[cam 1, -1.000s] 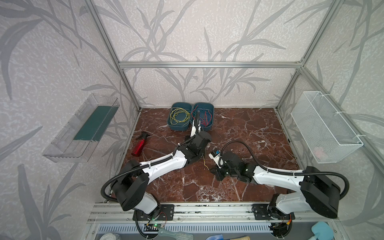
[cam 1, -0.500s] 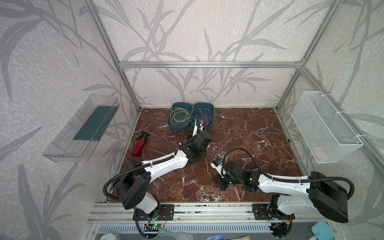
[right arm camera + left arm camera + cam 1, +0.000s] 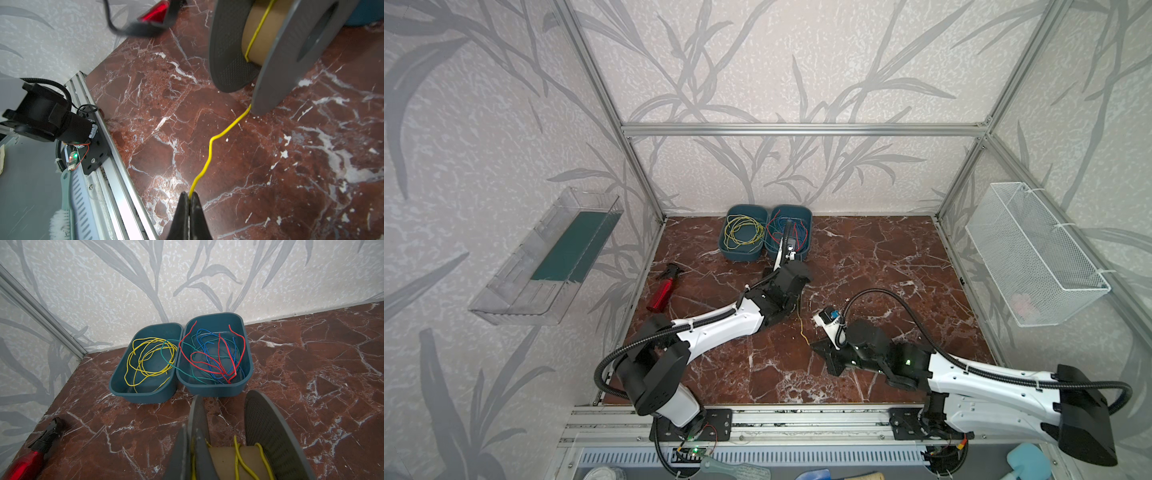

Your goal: Wrap the cables

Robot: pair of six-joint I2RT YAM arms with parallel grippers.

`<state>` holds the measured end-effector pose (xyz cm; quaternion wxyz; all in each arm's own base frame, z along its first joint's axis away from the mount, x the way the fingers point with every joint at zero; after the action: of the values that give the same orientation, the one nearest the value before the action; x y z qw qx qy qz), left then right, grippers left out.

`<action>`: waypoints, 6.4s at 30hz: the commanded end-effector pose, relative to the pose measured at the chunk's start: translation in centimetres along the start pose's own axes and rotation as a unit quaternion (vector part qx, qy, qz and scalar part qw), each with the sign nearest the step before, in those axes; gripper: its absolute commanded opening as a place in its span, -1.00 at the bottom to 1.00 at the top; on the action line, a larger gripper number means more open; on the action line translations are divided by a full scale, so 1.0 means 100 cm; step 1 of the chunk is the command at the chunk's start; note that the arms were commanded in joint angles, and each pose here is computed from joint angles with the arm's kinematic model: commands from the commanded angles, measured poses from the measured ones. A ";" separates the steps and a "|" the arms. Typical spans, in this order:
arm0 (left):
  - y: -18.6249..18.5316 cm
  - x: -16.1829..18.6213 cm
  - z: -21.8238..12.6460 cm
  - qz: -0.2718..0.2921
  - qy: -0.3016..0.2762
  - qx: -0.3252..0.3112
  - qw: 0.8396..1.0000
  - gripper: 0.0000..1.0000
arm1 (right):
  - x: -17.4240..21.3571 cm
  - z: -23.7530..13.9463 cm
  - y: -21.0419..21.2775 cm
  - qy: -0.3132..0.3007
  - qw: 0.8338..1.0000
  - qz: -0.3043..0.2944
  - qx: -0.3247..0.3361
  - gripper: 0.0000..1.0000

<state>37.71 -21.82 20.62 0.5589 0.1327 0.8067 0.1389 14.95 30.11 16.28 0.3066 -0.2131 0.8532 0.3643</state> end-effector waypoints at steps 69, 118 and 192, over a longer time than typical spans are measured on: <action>-0.017 0.039 -0.042 0.110 -0.051 0.157 0.980 -1.00 | -0.223 0.086 -0.153 -0.108 0.986 0.121 0.029 -1.00; -0.010 0.008 -0.086 -0.092 -0.102 0.249 0.959 -1.00 | -0.136 -0.020 -0.185 -0.112 0.954 0.277 0.004 0.11; -0.031 0.079 0.012 -0.457 -0.060 0.375 0.804 -1.00 | -0.119 -0.035 -0.206 -0.116 0.919 0.372 -0.063 0.42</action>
<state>35.54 -21.72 10.94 0.4904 -0.0503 0.7514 -0.4385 33.79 16.14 15.18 0.2137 0.1537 0.8045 0.5324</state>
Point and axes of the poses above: each gripper's point midway between its finger pads, its own z axis out along the fingers, its own y axis along the line the jaws close on, x = y × z, the point moved 1 cm from there along -z, back along the fingers, and after that the axes turned 13 degrees about z, right-handed, at the moved point
